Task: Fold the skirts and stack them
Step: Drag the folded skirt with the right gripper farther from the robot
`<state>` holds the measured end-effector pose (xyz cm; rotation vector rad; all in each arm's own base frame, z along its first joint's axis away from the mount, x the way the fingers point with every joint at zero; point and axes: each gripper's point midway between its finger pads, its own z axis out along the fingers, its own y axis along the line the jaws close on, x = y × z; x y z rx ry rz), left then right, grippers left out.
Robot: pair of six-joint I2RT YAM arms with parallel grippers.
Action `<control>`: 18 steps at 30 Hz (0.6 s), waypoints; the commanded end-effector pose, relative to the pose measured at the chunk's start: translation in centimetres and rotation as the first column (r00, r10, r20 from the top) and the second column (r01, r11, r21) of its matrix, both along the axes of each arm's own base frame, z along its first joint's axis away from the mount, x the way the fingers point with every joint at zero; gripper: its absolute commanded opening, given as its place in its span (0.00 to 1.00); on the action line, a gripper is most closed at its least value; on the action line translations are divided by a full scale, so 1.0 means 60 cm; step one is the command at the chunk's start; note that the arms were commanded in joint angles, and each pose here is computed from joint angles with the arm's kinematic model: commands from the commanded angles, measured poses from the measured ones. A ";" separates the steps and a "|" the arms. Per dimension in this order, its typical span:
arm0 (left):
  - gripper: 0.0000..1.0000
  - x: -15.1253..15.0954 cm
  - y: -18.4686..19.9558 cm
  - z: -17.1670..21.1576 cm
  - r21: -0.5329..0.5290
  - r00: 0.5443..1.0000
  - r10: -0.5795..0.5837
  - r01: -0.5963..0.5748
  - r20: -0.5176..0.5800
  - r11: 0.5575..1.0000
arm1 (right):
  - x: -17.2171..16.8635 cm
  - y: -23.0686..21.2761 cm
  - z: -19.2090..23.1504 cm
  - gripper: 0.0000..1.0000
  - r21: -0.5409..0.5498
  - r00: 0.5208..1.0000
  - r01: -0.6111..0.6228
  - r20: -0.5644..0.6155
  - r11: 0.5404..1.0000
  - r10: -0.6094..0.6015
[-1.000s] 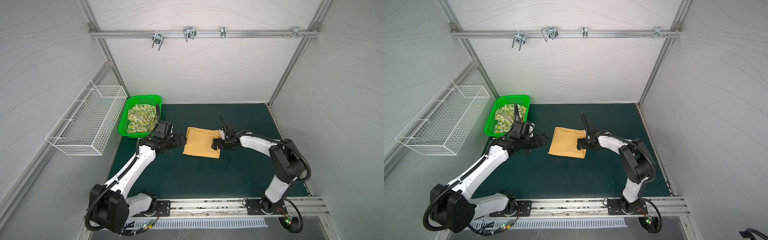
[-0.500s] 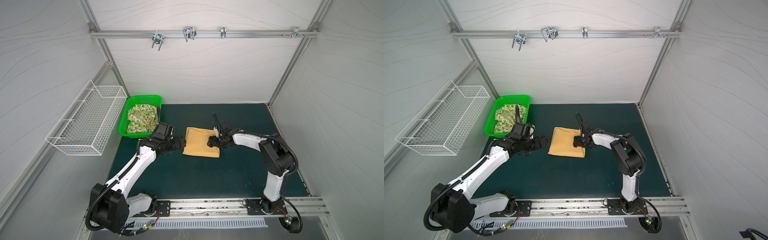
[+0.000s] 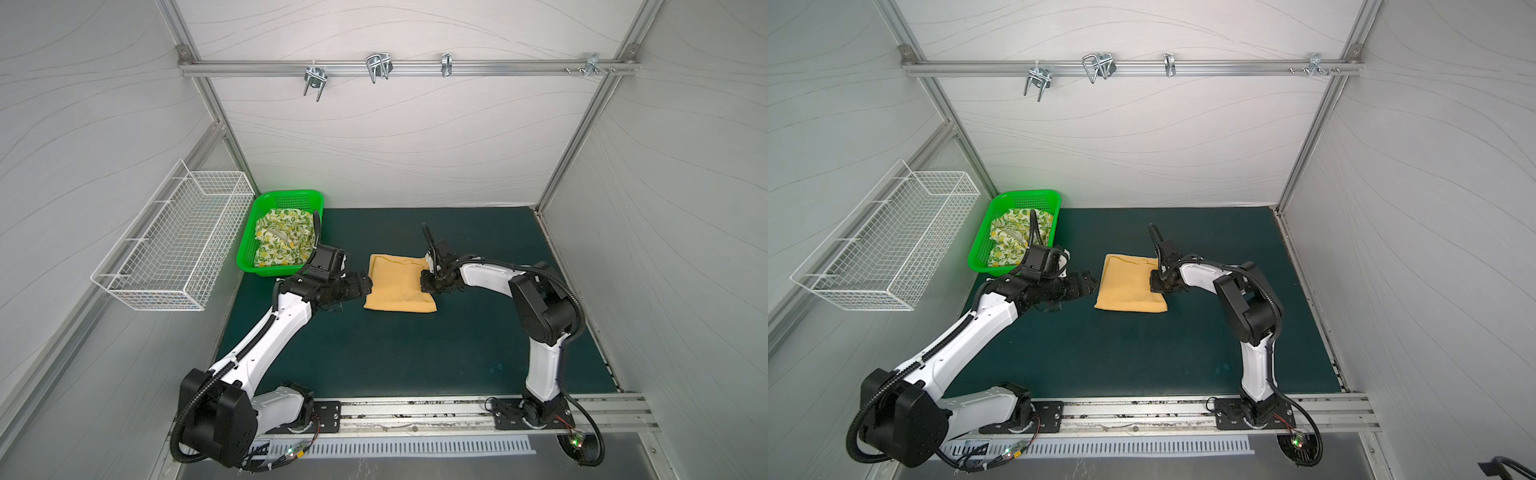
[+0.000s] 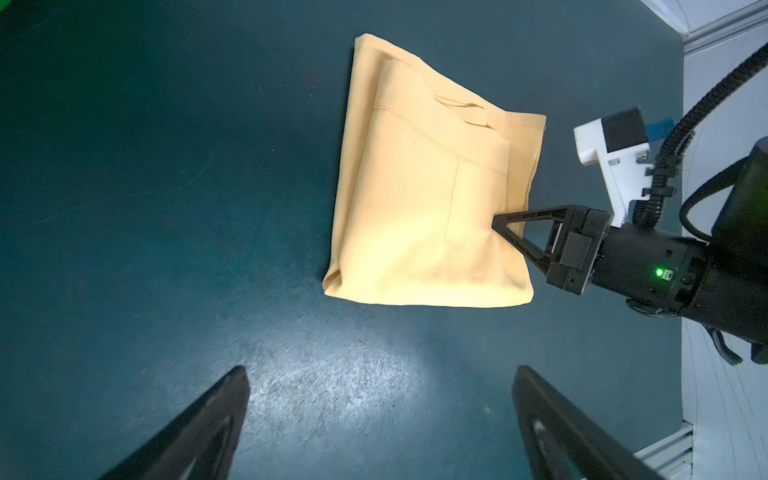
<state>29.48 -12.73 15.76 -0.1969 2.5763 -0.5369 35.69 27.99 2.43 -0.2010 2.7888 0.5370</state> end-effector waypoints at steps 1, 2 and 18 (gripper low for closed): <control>0.99 0.017 -0.006 0.028 -0.026 0.997 -0.009 0.011 0.073 1.000 | -0.009 -0.042 -0.024 0.05 -0.138 0.998 -0.021 -0.056 0.990 0.013; 0.99 0.018 -0.007 0.029 -0.029 0.997 -0.010 0.012 0.074 1.000 | -0.001 -0.046 -0.014 0.04 -0.160 0.999 -0.029 -0.041 0.987 0.023; 0.99 0.019 -0.030 0.052 -0.154 0.987 -0.010 0.034 0.158 0.988 | 0.139 -0.237 0.081 0.06 -0.548 0.998 -0.057 -0.012 0.835 0.060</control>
